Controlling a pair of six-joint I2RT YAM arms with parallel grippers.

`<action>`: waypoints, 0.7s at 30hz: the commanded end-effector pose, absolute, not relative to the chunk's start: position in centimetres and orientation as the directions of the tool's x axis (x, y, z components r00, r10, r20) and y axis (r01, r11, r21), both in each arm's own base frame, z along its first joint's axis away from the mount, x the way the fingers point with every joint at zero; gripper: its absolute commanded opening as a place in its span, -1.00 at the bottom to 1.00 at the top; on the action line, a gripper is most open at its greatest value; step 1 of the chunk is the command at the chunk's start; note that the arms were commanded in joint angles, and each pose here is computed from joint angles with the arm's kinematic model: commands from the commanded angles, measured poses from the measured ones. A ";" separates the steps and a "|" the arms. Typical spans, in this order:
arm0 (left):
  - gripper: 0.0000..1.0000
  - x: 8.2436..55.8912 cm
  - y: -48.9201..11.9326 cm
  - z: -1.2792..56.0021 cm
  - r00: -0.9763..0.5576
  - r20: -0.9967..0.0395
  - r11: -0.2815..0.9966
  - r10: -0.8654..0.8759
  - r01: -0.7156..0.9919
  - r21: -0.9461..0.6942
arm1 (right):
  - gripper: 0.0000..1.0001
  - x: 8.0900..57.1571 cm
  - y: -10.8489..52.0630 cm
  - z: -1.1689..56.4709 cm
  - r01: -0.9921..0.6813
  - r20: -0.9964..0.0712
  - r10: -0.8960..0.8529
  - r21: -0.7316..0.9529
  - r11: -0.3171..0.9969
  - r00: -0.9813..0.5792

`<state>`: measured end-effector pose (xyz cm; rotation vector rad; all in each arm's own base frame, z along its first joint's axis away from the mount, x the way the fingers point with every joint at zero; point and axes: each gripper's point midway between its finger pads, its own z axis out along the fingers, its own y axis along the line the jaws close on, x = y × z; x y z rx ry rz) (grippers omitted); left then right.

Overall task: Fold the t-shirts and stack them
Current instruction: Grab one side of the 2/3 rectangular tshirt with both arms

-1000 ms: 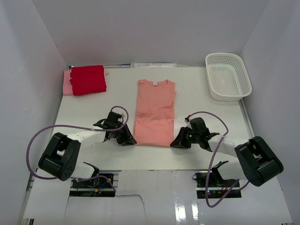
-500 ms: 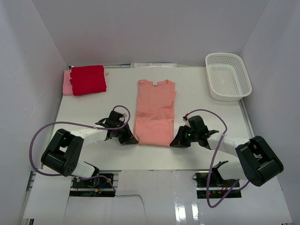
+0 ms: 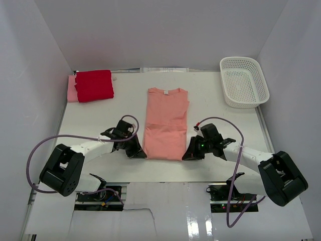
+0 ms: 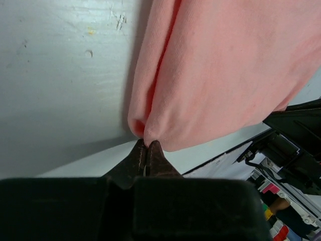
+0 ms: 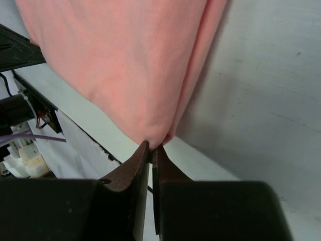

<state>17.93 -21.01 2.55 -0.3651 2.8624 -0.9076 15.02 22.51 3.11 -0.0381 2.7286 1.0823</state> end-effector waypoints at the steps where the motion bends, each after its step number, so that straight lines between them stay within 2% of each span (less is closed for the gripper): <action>1: -1.00 18.6 -21.9 5.8 -0.966 -0.076 0.768 -0.247 -0.148 -0.624 | -0.85 15.2 23.4 5.9 -0.160 -0.236 0.014 0.702 0.694 -0.972; 21: -1.00 22.0 -23.3 12.4 -0.953 -0.157 0.733 -0.259 -0.088 -0.674 | -0.85 17.7 24.5 12.4 -0.260 -0.336 -0.010 0.710 0.654 -0.942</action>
